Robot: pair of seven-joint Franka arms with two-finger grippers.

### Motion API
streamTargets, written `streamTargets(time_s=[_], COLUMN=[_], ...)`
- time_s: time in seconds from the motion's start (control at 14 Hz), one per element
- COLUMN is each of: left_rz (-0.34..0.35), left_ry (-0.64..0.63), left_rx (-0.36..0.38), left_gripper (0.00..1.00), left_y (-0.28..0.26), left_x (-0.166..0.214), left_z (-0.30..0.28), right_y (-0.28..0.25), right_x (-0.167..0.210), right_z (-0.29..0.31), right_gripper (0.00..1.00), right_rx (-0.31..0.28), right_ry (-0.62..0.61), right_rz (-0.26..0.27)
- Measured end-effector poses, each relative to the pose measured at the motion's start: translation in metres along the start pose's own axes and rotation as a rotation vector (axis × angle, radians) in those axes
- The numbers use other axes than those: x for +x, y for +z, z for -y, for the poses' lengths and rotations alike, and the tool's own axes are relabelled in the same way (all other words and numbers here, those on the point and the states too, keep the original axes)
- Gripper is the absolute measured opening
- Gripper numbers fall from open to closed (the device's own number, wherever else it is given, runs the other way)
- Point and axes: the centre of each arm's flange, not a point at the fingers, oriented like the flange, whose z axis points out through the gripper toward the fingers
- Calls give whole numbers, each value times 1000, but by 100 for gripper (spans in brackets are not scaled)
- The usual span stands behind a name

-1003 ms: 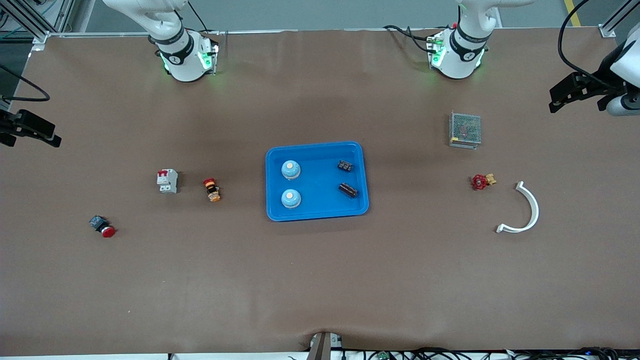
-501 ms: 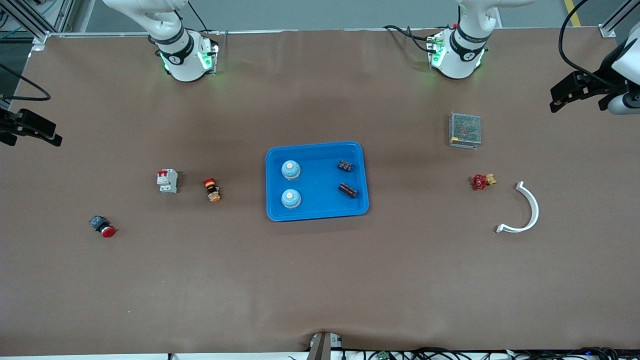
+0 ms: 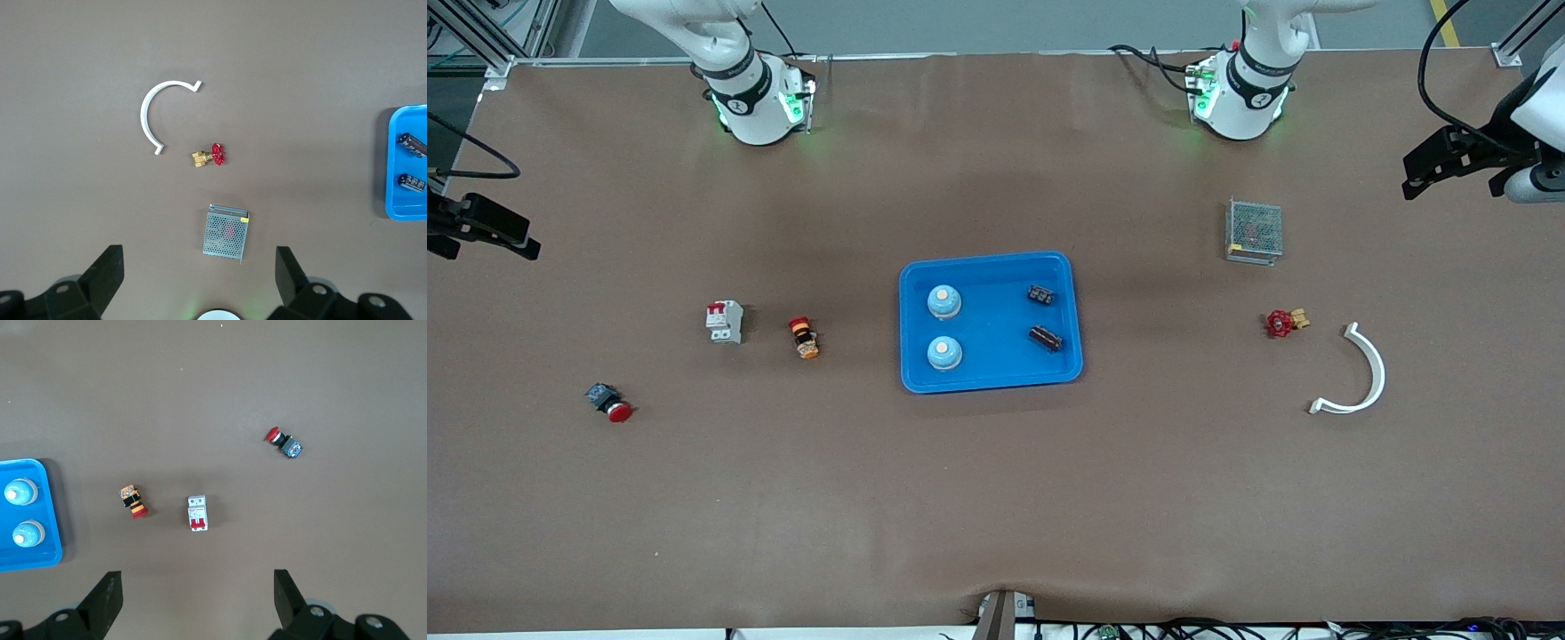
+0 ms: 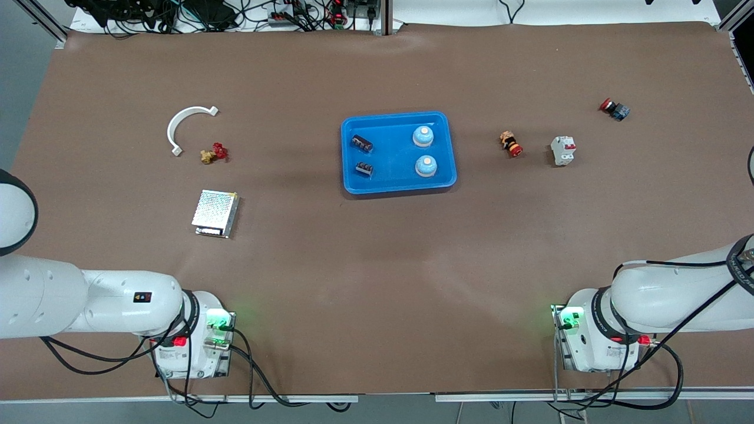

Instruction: Place electrolytic capacitor and blue bell in tray

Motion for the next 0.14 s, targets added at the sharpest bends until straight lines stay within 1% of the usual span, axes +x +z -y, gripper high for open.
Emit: streamTargets(time_s=[0.14], left_rz=[1], left_ry=[0], left_rx=[0], left_gripper=[100], left_y=[0], left_x=[0], left_z=[0], right_y=[1], right_x=[-1], right_z=[0], right_gripper=[100], right_rx=[2], right_ry=[0], right_rz=[7])
